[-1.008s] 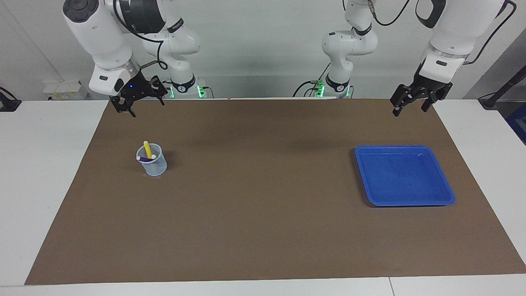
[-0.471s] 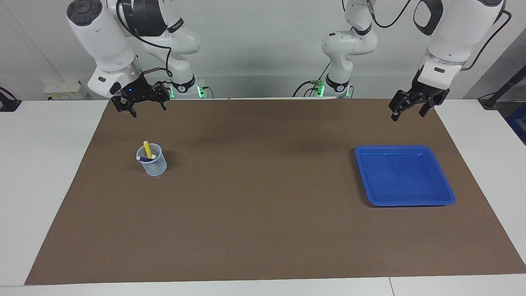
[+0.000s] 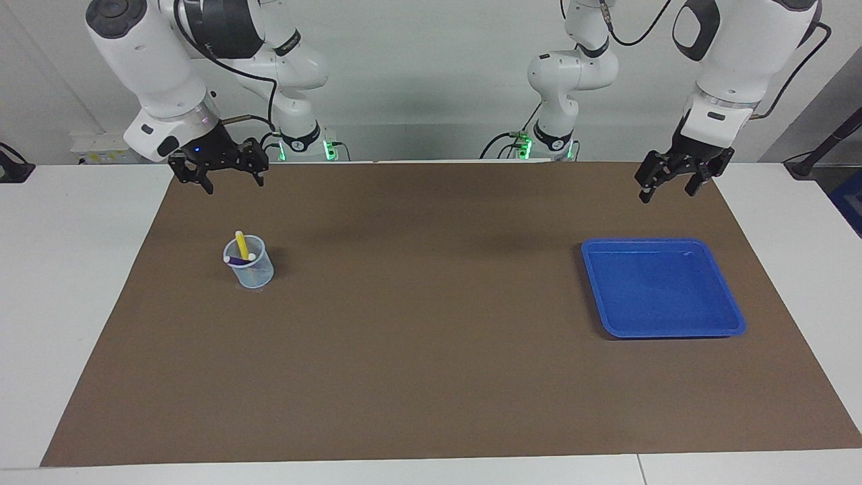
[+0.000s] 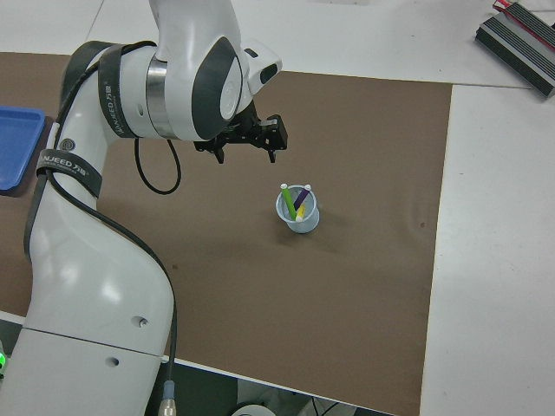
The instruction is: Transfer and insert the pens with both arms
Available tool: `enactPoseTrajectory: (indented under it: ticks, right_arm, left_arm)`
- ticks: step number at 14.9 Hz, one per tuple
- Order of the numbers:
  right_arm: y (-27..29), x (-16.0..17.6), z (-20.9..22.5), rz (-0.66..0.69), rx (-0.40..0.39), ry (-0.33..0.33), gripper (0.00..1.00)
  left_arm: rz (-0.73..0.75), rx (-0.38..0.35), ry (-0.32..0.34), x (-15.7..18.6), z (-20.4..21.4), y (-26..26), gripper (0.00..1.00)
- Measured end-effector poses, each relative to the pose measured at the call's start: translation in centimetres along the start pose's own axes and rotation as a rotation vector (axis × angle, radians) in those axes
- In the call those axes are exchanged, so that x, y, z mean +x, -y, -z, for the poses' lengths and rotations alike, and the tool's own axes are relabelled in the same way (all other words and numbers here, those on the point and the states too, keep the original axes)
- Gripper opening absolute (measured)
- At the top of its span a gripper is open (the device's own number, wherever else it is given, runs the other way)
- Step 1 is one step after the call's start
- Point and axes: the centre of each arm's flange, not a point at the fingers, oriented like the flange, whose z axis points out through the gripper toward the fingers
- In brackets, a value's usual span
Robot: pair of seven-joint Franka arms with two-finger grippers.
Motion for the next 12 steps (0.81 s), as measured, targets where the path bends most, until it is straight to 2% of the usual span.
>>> enactPoseTrajectory:
  ticks: [4, 12]
  right_arm:
    - [-0.3, 0.2, 0.1, -0.008, 0.002, 0.004, 1.00]
    - [0.2, 0.3, 0.3, -0.050, 0.001, -0.001, 1.00]
  left_arm:
    - [-0.001, 0.001, 0.009, -0.2, 1.5, -0.1, 1.00]
    - [0.009, -0.012, 0.033, -0.4, 1.5, 0.2, 1.00]
